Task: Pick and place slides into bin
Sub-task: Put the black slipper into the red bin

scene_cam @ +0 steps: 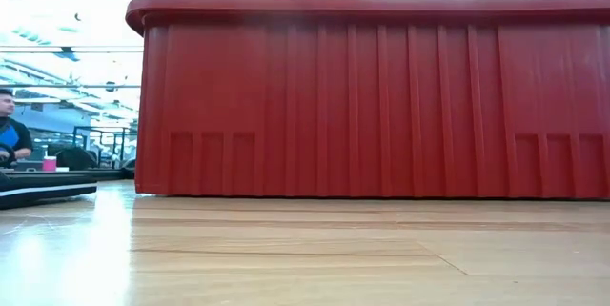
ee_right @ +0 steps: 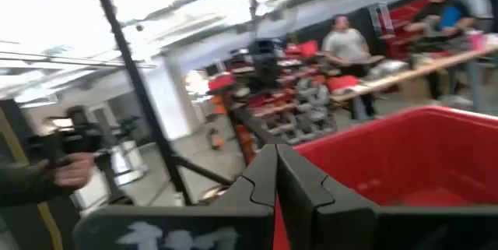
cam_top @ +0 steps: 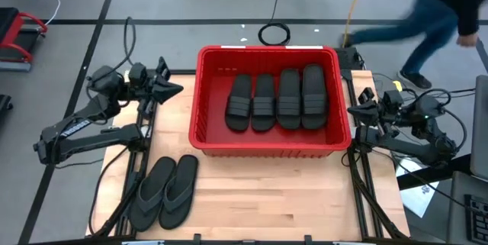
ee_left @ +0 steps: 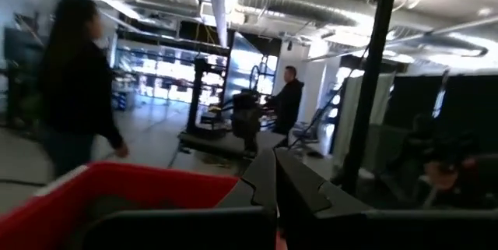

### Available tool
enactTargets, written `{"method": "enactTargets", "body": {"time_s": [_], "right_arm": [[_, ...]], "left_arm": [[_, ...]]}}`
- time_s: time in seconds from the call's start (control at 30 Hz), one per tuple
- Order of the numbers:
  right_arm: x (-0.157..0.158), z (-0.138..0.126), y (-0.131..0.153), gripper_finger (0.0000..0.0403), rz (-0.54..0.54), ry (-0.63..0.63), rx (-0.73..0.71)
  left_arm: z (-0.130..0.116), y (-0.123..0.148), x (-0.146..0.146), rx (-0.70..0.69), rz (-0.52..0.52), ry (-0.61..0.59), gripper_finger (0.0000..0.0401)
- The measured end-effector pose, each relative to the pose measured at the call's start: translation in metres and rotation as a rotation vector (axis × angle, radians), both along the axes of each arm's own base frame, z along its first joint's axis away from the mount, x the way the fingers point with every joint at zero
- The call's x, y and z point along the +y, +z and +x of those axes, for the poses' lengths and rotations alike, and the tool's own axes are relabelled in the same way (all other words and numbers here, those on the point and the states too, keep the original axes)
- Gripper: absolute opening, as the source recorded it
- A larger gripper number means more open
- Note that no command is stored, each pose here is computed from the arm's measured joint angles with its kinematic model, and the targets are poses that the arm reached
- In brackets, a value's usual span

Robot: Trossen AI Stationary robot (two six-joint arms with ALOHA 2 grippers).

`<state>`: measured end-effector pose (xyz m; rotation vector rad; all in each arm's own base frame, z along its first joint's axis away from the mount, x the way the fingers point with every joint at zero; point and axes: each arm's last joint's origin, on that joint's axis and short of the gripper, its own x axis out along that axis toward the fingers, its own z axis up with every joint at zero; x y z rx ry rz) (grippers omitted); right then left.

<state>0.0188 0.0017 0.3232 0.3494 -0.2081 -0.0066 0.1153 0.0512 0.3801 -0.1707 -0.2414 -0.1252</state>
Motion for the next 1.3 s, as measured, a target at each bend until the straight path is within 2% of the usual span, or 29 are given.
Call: {"method": "enactTargets", "body": {"time_s": [0.07, 0.17, 0.23, 0.37, 0.47, 0.57, 0.67, 0.77, 0.87, 1.0, 1.13, 1.3], "right_arm": [[-0.001, 0.0, -0.001, 0.0, 0.011, -0.034, 0.009], [-0.002, 0.0, -0.001, 0.0, 0.01, -0.064, 0.003], [-0.002, 0.0, 0.0, 0.0, -0.008, -0.067, -0.001], [-0.002, 0.0, 0.001, 0.0, -0.039, -0.073, -0.007], [-0.002, 0.0, 0.001, 0.0, -0.052, -0.075, -0.006], [-0.002, 0.0, 0.001, 0.0, -0.075, -0.079, -0.008], [-0.002, 0.0, 0.001, 0.0, -0.078, -0.079, -0.005], [-0.002, 0.0, 0.001, 0.0, -0.077, -0.077, -0.005], [-0.002, 0.0, 0.001, 0.0, -0.097, -0.083, -0.003], [-0.002, 0.0, 0.001, 0.0, -0.124, -0.092, -0.001], [-0.002, 0.0, 0.001, 0.0, -0.124, -0.093, -0.001], [-0.002, 0.0, 0.001, 0.0, -0.155, -0.101, -0.002]], "left_arm": [[-0.006, -0.003, -0.001, 0.029, 0.029, 0.029, 0.0], [-0.012, -0.011, -0.003, 0.112, 0.003, 0.046, 0.0], [-0.015, -0.018, -0.005, 0.174, -0.039, 0.042, 0.0], [-0.015, -0.034, -0.008, 0.326, -0.189, -0.005, 0.0001], [-0.014, -0.038, -0.01, 0.373, -0.265, -0.047, 0.0], [-0.016, -0.028, -0.017, 0.315, -0.259, -0.068, 0.0], [-0.024, -0.009, -0.025, 0.244, -0.223, -0.025, 0.0], [-0.03, 0.007, -0.032, 0.282, -0.24, -0.008, 0.0], [-0.029, 0.017, -0.036, 0.4, -0.279, -0.011, 0.0], [-0.02, 0.024, -0.043, 0.577, -0.317, -0.04, 0.0], [0.002, 0.019, -0.052, 0.752, -0.352, -0.118, 0.0], [0.029, 0.004, -0.075, 0.916, -0.296, -0.262, 0.0]]}}
